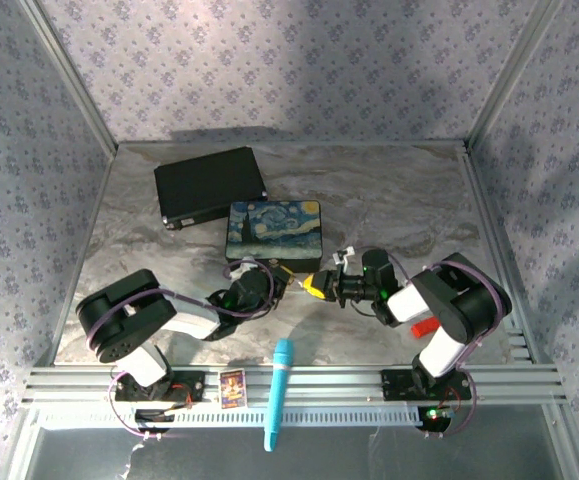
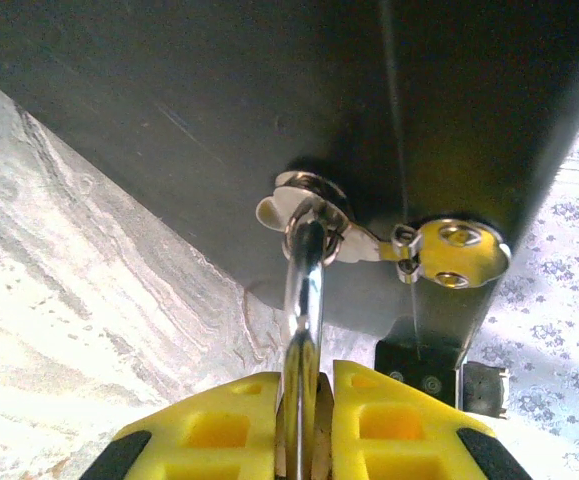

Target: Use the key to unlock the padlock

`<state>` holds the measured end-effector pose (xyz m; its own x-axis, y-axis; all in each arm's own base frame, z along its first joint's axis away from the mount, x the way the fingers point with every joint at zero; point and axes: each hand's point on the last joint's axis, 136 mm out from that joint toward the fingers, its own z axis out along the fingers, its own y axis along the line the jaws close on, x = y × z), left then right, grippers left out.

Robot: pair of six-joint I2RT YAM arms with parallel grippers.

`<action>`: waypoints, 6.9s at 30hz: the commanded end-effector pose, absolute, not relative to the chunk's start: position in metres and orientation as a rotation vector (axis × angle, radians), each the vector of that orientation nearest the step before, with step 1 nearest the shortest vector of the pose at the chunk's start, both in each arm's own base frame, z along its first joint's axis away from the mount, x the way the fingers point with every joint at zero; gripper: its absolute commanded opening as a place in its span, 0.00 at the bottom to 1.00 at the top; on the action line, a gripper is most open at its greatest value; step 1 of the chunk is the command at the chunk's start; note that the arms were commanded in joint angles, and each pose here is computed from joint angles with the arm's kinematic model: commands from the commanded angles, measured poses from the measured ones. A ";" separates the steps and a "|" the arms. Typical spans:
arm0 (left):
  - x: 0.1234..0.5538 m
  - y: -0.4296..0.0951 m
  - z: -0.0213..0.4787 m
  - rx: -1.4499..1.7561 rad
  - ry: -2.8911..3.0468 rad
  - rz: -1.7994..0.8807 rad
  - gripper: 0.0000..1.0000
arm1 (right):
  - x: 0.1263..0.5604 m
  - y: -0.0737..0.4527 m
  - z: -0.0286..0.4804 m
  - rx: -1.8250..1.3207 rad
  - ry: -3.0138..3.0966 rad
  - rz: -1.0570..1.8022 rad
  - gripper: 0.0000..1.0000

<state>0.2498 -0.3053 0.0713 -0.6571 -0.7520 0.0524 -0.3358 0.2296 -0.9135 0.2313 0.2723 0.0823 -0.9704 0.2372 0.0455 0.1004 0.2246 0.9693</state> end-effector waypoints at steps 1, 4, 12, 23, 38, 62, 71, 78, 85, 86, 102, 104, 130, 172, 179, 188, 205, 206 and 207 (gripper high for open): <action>0.253 -0.319 0.108 -0.961 2.020 -1.539 0.00 | 0.235 0.276 0.086 0.290 2.364 1.872 0.00; 0.254 -0.317 0.106 -0.985 2.003 -1.546 0.00 | 0.234 0.272 0.081 0.315 2.373 1.857 0.00; 0.254 -0.315 0.104 -0.999 1.997 -1.545 0.00 | 0.226 0.270 0.072 0.326 2.396 1.834 0.00; 0.255 -0.323 0.107 -1.007 1.992 -1.583 0.00 | 0.233 0.275 0.076 0.320 2.378 1.842 0.00; 0.250 -0.338 0.112 -0.976 2.003 -1.668 0.00 | 0.248 0.280 0.077 0.327 2.368 1.848 0.00; 0.227 -0.338 0.095 -0.978 2.148 -1.473 0.00 | 0.257 0.285 0.089 0.264 2.396 1.637 0.10; 0.233 -0.299 0.082 -1.023 2.181 -1.250 0.00 | 0.223 0.238 0.069 0.143 2.620 1.221 0.33; 0.233 -0.300 0.082 -1.007 2.203 -1.257 0.00 | 0.211 0.227 0.104 -0.366 2.579 0.824 0.51; 0.231 -0.299 0.087 -0.984 2.234 -1.257 0.00 | 0.219 0.247 0.145 -0.767 2.198 0.491 0.99; 0.232 -0.299 0.090 -0.975 2.232 -1.259 0.00 | 0.216 0.253 0.145 -0.829 2.155 0.502 0.99; 0.226 -0.307 0.098 -0.910 2.266 -1.302 0.00 | 0.205 0.303 0.100 -1.177 1.947 0.460 0.58; 0.225 -0.307 0.098 -0.907 2.266 -1.304 0.00 | 0.207 0.303 0.097 -1.198 1.940 0.431 0.56; 0.224 -0.302 0.099 -0.919 2.252 -1.311 0.00 | 0.211 0.316 0.072 -1.295 1.919 0.434 0.09; 0.218 -0.305 0.089 -0.911 2.268 -1.334 0.00 | 0.237 0.276 0.067 -0.745 2.155 0.844 0.15; 0.217 -0.309 0.088 -0.910 2.268 -1.355 0.00 | 0.250 0.269 0.068 -0.603 2.196 0.867 0.12; 0.217 -0.310 0.090 -0.903 2.264 -1.362 0.00 | 0.258 0.258 0.058 -0.458 2.269 0.851 0.18; 0.218 -0.309 0.087 -0.909 2.267 -1.342 0.00 | 0.260 0.253 0.062 -0.319 2.305 0.890 0.36; 0.217 -0.308 0.086 -0.911 2.268 -1.338 0.00 | 0.260 0.253 0.063 -0.318 2.302 0.890 0.38; 0.218 -0.307 0.085 -0.914 2.270 -1.332 0.00 | 0.259 0.252 0.065 -0.322 2.296 0.890 0.40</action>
<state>0.2275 -0.3009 0.0840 -0.6974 -0.7165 0.0156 -0.3666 0.3380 -0.8668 0.2303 0.2850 0.0754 -0.7653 -0.0925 -0.6369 -0.5534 0.5997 0.5779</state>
